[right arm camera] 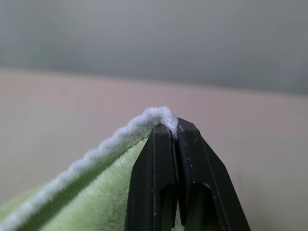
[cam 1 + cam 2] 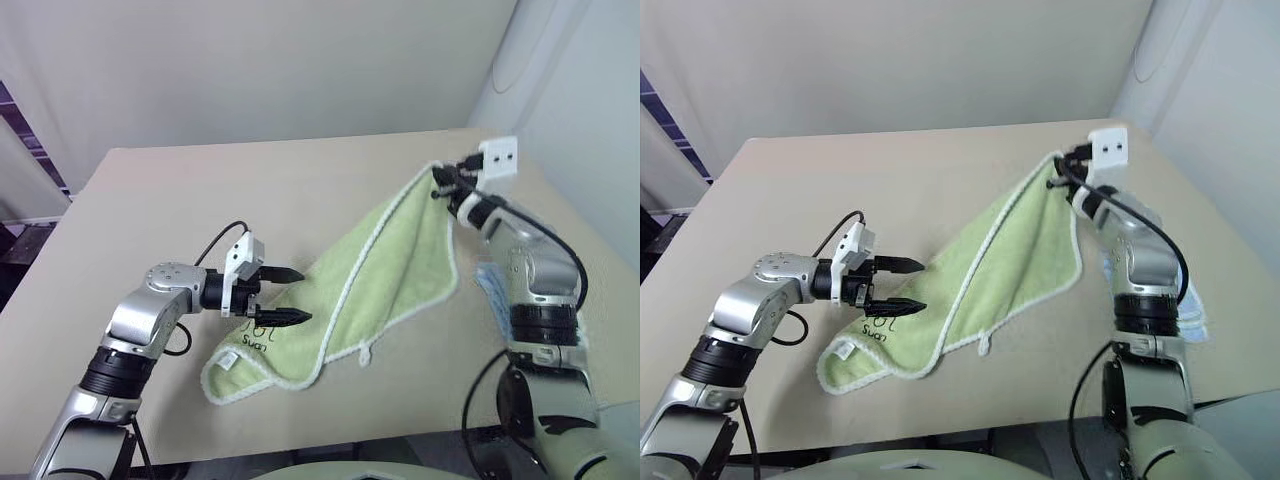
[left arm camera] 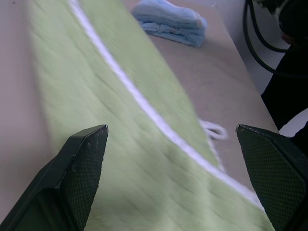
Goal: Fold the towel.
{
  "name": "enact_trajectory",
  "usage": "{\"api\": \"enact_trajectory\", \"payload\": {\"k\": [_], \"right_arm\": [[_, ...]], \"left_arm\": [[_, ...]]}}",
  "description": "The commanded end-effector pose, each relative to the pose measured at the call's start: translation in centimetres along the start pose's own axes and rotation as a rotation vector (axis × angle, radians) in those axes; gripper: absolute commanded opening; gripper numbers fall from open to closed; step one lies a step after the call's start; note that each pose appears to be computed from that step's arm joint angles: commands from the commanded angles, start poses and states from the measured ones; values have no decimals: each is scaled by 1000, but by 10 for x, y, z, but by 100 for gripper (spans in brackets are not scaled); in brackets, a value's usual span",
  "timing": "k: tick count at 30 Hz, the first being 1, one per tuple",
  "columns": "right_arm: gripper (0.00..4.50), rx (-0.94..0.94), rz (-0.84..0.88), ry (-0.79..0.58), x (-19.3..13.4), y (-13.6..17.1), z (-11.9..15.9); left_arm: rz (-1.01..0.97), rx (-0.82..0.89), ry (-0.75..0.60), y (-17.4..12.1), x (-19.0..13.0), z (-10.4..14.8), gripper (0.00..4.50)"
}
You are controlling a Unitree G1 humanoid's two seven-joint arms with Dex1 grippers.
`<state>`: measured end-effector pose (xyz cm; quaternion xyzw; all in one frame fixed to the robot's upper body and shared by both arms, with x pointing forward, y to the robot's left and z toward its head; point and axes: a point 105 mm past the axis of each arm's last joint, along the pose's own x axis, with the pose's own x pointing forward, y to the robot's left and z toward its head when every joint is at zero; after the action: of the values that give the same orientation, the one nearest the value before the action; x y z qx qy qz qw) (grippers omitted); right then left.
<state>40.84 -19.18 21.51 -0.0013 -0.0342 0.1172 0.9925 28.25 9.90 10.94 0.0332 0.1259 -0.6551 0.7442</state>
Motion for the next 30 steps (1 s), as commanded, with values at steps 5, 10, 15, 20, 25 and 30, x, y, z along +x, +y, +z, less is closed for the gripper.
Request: {"api": "enact_trajectory", "payload": {"k": [5, 10, 15, 20, 25, 30], "right_arm": [[6, 59, -199, -144, 15, -6, 51], [6, 73, -340, -140, 24, -28, 50], [6, 112, -452, -115, 28, -48, 43], [6, 137, -471, -115, 29, -50, 41], [6, 168, -486, -93, 32, -49, 34], [6, 164, -480, -92, 36, -43, 33]], "left_arm": [[-24, 122, -78, -2, 26, 29, 450], [-45, 139, -36, -8, 38, 19, 450], [-80, 146, 70, -11, 49, -8, 450], [-63, 140, 114, 2, 60, -34, 450], [-101, 197, 119, 10, 75, -40, 450], [-182, 243, 131, 6, 85, -46, 450]]}}
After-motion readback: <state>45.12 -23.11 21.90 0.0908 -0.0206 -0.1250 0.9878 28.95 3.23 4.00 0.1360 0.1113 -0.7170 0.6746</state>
